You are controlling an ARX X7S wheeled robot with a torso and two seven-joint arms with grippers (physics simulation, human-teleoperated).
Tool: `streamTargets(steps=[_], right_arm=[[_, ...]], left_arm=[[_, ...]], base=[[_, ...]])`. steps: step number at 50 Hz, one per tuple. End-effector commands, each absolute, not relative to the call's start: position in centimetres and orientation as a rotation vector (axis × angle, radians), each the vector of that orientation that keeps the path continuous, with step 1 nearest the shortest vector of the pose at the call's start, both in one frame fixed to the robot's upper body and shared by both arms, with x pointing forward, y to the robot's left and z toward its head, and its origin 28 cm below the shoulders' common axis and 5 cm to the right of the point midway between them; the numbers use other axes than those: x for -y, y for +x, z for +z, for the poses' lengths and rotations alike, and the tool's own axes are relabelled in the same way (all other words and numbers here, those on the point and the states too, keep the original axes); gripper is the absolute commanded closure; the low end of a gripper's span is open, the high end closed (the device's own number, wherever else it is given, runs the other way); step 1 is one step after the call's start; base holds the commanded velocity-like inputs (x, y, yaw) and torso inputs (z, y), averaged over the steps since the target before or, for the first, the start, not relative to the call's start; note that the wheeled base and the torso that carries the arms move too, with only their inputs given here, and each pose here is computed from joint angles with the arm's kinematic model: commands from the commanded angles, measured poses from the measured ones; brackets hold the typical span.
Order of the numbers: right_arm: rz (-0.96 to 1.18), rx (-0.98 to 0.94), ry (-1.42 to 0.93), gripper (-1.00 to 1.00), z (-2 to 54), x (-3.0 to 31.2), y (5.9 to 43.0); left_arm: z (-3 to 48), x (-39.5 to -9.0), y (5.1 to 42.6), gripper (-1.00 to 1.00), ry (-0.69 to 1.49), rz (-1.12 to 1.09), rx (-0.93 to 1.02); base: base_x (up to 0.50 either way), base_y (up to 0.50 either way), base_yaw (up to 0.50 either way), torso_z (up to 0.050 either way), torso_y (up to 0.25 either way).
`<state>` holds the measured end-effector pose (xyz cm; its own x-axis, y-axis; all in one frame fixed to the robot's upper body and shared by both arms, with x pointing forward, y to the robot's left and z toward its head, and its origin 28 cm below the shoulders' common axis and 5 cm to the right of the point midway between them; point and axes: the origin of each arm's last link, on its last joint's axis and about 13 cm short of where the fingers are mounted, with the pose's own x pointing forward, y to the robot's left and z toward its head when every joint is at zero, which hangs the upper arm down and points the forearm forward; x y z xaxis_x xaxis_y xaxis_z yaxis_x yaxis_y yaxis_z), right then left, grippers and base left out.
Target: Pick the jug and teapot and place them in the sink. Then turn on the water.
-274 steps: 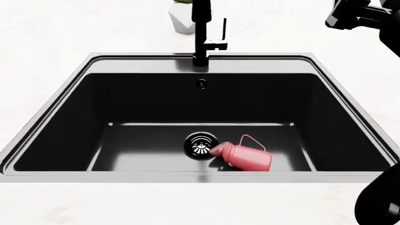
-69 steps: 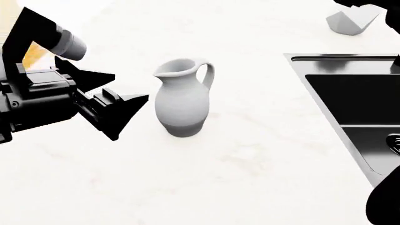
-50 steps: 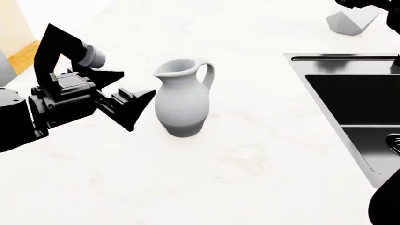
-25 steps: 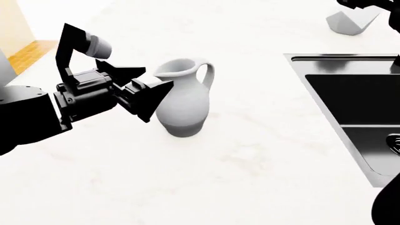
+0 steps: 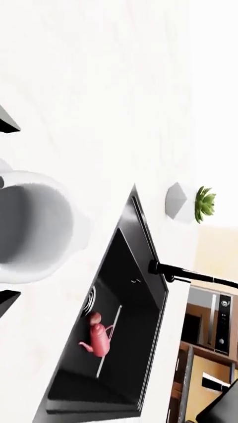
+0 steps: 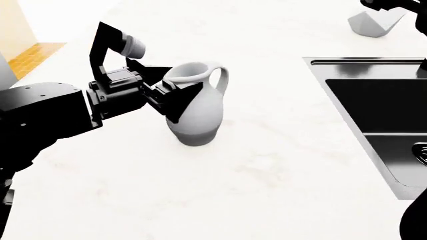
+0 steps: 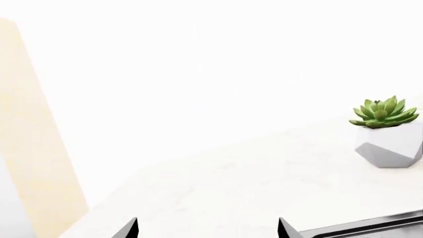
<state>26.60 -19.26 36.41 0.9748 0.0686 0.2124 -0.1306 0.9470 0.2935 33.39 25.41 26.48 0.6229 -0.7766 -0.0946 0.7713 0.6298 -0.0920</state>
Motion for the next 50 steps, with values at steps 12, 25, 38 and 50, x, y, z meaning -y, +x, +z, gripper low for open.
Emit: streamTargets(steps=[12,25,38,50], right_arm=[[0.092,0.193,0.317,-1.00,36.1,19.7,26.7],[0.085,0.202,0.316,-1.00,36.6,19.5,26.5],[0.077,0.229,0.291,-1.00,37.8,18.6,26.3],[0.064,0.238,0.288,-1.00,38.2,19.2,25.7]], left_arm=[[24.2,-22.4,36.5,1.00,-0.037,-0.992,-0.175],[26.0,-22.6,35.6,1.00,-0.030,-0.982,-0.134],[31.6,-24.3,33.4,1.00,0.000,-0.906,-0.003],[34.9,-24.2,33.6,1.00,0.029,-0.874,0.074]], base=[[0.00,0.00,0.00,0.000,0.000],[0.00,0.00,0.00,0.000,0.000],[0.00,0.00,0.00,0.000,0.000],[0.00,0.00,0.00,0.000,0.002]])
